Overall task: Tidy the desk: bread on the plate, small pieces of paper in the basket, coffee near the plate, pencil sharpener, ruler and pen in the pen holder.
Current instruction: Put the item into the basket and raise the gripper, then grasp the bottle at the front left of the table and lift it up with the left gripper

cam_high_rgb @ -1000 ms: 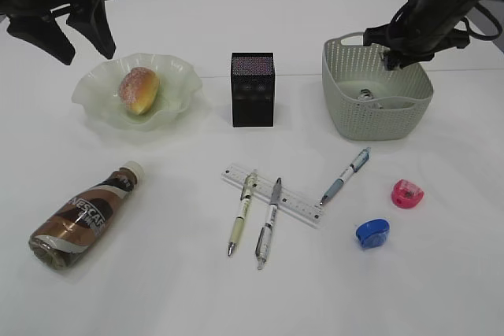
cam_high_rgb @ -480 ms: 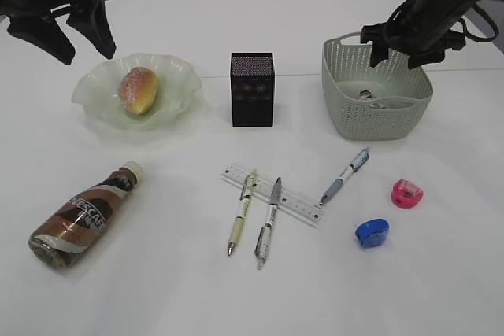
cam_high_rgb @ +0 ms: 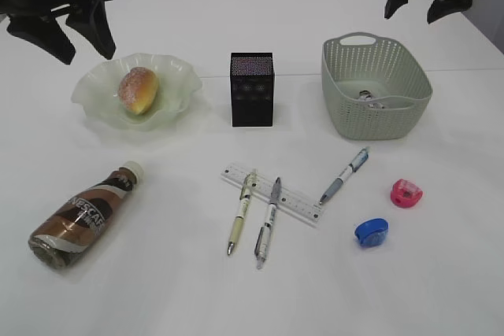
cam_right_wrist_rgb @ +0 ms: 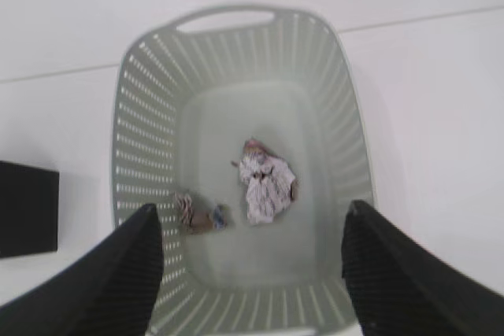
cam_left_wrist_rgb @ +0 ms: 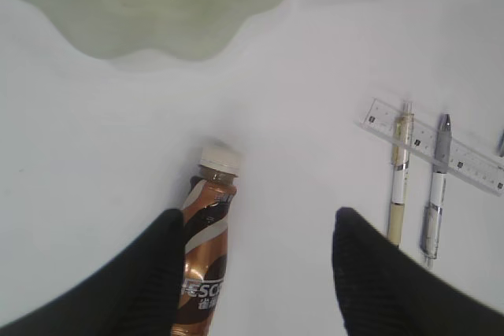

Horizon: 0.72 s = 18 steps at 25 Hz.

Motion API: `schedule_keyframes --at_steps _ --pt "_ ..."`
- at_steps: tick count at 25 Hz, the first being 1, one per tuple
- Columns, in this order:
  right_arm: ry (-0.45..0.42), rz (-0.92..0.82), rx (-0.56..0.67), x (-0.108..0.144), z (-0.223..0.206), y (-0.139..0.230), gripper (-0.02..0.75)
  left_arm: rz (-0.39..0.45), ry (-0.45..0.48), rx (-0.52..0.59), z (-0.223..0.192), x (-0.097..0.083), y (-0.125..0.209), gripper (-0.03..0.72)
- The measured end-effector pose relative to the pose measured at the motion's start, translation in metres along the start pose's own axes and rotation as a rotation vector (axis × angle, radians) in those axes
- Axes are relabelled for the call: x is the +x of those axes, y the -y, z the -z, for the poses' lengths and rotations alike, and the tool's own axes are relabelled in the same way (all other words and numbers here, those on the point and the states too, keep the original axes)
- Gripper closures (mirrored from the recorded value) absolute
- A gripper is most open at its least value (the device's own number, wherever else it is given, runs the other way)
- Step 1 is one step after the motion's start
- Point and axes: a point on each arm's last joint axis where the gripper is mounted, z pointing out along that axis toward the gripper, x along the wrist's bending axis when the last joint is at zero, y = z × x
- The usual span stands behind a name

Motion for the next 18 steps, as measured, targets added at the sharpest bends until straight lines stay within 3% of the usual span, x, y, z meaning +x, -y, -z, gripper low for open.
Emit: schedule_keyframes --at_steps 6,18 --pt "0.018 -0.01 0.161 -0.002 0.035 0.011 0.186 -0.011 0.001 -0.002 0.001 -0.001 0.0 0.255" --pt "-0.066 0.188 0.031 0.002 0.123 0.005 0.186 -0.051 0.019 -0.032 0.016 -0.014 0.006 0.255"
